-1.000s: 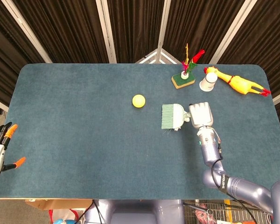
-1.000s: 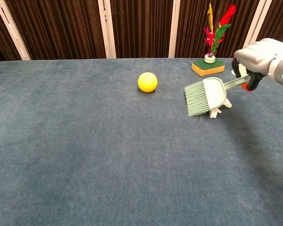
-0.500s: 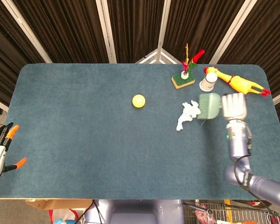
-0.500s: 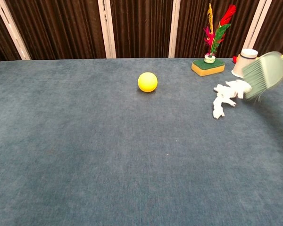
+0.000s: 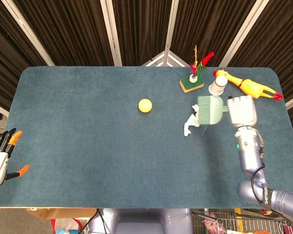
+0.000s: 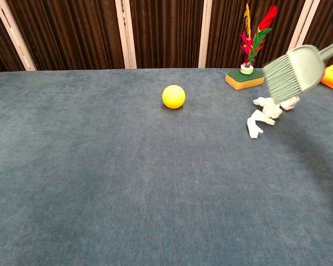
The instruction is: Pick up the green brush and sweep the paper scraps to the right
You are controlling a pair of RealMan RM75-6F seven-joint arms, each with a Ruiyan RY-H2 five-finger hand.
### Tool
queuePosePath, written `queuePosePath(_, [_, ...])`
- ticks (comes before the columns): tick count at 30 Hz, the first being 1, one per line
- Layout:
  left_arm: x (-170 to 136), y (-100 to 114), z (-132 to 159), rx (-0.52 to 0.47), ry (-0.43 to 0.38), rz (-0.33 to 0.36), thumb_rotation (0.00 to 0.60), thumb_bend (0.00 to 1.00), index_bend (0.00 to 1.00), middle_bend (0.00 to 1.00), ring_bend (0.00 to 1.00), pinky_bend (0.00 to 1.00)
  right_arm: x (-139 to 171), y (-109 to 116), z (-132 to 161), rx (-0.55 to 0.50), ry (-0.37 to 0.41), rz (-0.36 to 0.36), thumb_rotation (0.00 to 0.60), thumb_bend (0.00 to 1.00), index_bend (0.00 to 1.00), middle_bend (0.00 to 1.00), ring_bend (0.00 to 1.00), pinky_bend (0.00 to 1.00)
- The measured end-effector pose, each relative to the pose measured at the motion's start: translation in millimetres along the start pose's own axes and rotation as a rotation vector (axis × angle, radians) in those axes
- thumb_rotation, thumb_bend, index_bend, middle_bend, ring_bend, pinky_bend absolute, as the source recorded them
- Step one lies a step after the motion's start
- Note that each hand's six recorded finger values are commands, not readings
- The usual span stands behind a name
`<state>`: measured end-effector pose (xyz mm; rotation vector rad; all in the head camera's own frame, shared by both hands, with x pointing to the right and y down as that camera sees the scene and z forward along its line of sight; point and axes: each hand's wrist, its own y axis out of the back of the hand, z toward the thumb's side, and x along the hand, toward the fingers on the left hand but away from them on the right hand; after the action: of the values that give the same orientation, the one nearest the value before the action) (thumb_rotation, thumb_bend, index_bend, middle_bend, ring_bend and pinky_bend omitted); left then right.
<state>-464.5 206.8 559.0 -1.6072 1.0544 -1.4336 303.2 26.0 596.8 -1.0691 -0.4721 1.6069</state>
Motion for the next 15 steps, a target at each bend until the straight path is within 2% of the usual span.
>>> queuePosePath(4, [0.1, 0.5, -1.0, -0.003, 0.002, 0.0, 0.6, 0.01, 0.0, 0.0, 0.0, 0.0, 6.6, 1.1, 29.8, -0.02, 0.07, 0.005, 0.6, 0.64, 0.74, 0.92, 0.94, 0.82])
queuePosePath(10, [-0.2, 1.2, -1.9, -0.005, 0.002, 0.001, 0.6, 0.01, 0.0, 0.0, 0.0, 0.0, 18.3, -13.4, 81.5, -0.023, 0.176, 0.047, 0.6, 0.64, 0.74, 0.92, 0.94, 0.82])
queuePosePath(15, [-0.2, 1.8, -3.6, -0.008, 0.008, 0.002, 0.6, 0.01, 0.0, 0.0, 0.0, 0.0, 17.4, -29.5, 101.9, 0.004, 0.203, 0.067, 0.6, 0.64, 0.74, 0.92, 0.94, 0.82])
